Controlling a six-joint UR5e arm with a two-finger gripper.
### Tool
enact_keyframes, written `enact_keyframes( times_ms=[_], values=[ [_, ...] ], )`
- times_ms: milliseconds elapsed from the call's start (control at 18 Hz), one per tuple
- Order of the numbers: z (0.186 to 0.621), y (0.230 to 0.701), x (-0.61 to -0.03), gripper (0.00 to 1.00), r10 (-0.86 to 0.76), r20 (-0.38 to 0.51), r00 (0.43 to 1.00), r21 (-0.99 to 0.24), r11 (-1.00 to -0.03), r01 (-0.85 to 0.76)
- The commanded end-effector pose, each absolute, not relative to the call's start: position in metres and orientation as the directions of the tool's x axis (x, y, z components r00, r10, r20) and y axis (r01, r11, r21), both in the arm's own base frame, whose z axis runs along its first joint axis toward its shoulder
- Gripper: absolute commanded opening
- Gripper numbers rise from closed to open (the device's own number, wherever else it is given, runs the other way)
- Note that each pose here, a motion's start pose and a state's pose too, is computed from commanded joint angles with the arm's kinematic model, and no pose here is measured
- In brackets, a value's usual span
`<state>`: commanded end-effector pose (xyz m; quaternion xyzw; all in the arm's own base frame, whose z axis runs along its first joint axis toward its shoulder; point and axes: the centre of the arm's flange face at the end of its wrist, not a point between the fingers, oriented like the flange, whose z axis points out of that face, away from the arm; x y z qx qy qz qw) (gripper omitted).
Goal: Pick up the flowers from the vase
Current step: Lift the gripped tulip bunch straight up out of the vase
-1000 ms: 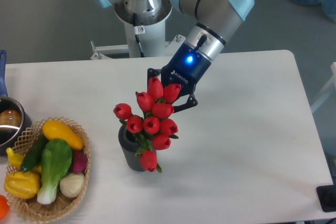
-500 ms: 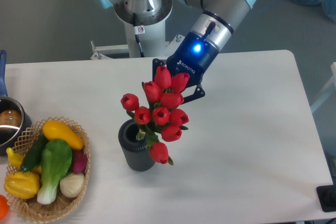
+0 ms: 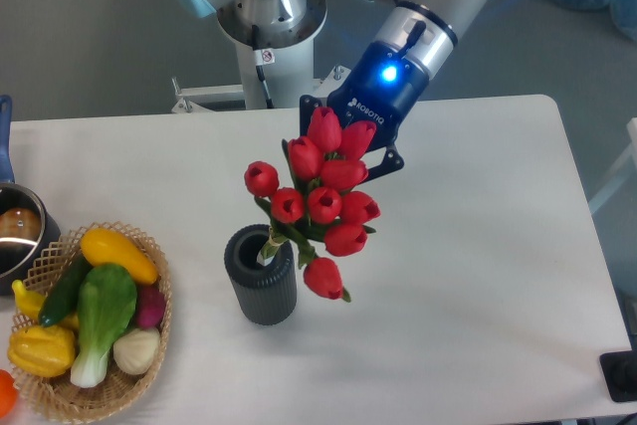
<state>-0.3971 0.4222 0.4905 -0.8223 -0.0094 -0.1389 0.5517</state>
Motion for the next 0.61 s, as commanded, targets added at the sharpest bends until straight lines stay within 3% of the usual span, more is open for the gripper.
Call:
enact_keyframes(
  times_ms=[611],
  values=[
    [0.515, 0.396, -0.419, 0.0, -0.123, 0.2, 0.972, -0.936, -0.318, 0.152]
  ],
)
